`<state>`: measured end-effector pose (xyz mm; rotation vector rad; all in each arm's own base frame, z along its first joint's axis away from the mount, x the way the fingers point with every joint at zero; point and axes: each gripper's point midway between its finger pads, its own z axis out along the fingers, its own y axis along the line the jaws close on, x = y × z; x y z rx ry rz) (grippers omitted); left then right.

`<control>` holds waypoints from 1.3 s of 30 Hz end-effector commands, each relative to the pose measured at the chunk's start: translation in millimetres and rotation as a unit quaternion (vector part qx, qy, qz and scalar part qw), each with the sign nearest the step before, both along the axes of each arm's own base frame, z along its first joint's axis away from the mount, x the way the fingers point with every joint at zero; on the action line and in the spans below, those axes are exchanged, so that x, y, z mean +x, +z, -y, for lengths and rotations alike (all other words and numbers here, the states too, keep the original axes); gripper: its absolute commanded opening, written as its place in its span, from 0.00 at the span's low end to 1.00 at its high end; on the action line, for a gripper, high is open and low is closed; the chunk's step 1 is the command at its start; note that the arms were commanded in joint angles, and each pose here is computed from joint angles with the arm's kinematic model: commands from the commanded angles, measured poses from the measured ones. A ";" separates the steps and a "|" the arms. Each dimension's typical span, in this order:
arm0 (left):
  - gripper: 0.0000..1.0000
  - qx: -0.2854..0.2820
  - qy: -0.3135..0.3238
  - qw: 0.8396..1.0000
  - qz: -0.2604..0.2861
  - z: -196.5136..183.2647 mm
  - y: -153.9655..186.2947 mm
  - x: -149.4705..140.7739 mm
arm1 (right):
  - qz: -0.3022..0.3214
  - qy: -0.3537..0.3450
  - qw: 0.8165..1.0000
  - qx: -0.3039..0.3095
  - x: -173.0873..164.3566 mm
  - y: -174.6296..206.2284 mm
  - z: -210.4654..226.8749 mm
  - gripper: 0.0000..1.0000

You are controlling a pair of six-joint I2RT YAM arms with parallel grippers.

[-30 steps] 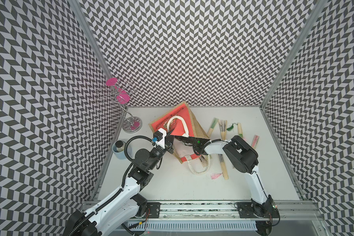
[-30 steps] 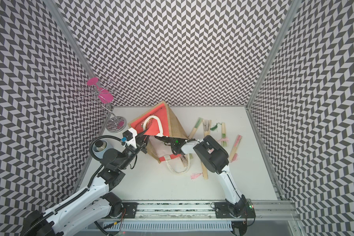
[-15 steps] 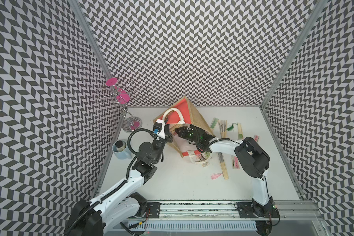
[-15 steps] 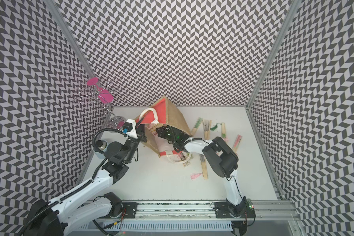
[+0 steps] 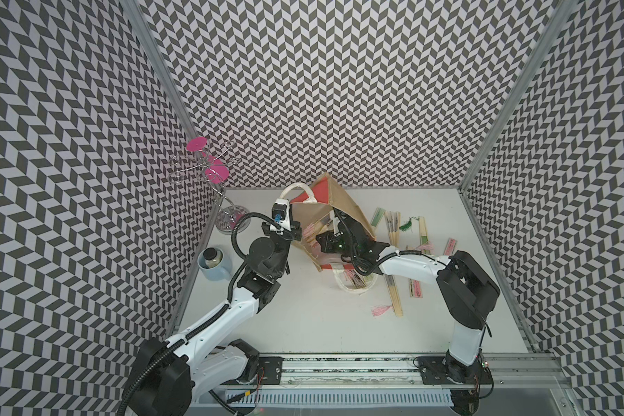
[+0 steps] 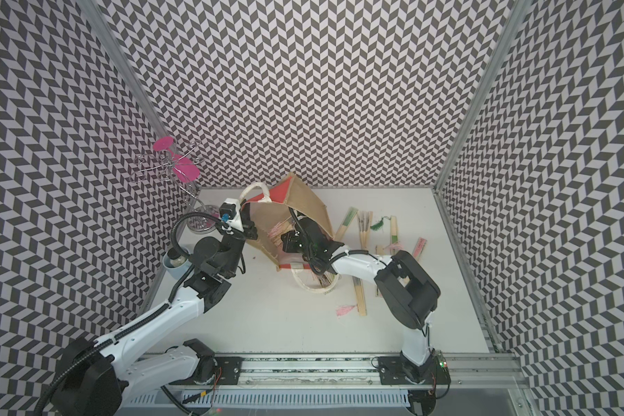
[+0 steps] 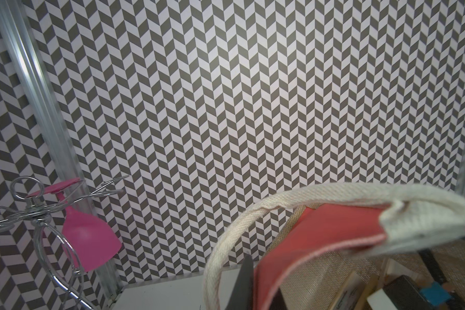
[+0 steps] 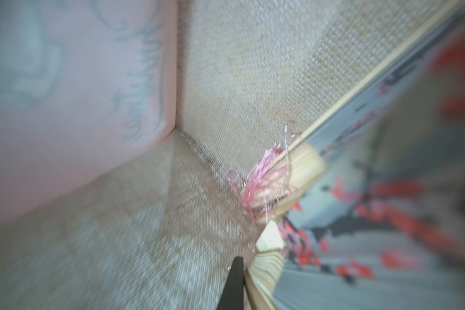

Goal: Take out the folding fans from the tote bags
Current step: Pick up the folding fan from the canvas bag.

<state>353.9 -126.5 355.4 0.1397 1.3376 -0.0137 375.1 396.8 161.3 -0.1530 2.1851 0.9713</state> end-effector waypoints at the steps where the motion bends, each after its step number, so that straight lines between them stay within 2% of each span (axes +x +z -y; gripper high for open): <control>1: 0.00 -0.020 0.052 0.998 0.043 -25.3 33.1 0.3 | 0.043 0.014 0.999 -0.003 -5.8 31.5 1.9 0.00; 9: 0.00 0.009 0.056 0.997 0.049 -25.7 33.4 7.2 | 0.019 0.047 0.997 -0.054 -14.8 5.3 -6.3 0.00; 16: 0.00 0.039 0.070 0.996 0.042 -22.5 33.2 19.6 | 0.026 0.088 0.993 -0.080 -33.7 6.4 -12.3 0.00; 21: 0.00 0.040 0.079 0.995 0.054 -28.2 34.1 17.3 | 0.056 0.104 0.991 -0.065 -44.8 19.5 -5.8 0.00; 24: 0.00 0.045 0.080 0.994 0.053 -29.7 33.1 15.4 | 0.102 0.124 0.986 -0.044 -53.1 34.5 -4.5 0.00; 29: 0.00 0.053 0.014 0.996 0.071 -10.5 32.2 3.4 | 0.194 0.141 0.971 -0.021 -54.3 68.6 -10.6 0.00; 34: 0.00 0.067 -0.082 0.986 0.133 21.8 46.5 -32.6 | 0.215 0.125 0.968 -0.031 -32.7 84.1 -27.7 0.00; 37: 0.00 0.077 -0.092 0.984 0.135 28.0 51.1 -38.8 | 0.215 0.116 0.969 -0.029 -23.7 94.1 -34.4 0.00; 39: 0.00 0.077 -0.065 0.987 0.124 20.6 49.9 -32.7 | 0.227 0.139 0.964 -0.006 -31.8 110.5 -39.0 0.00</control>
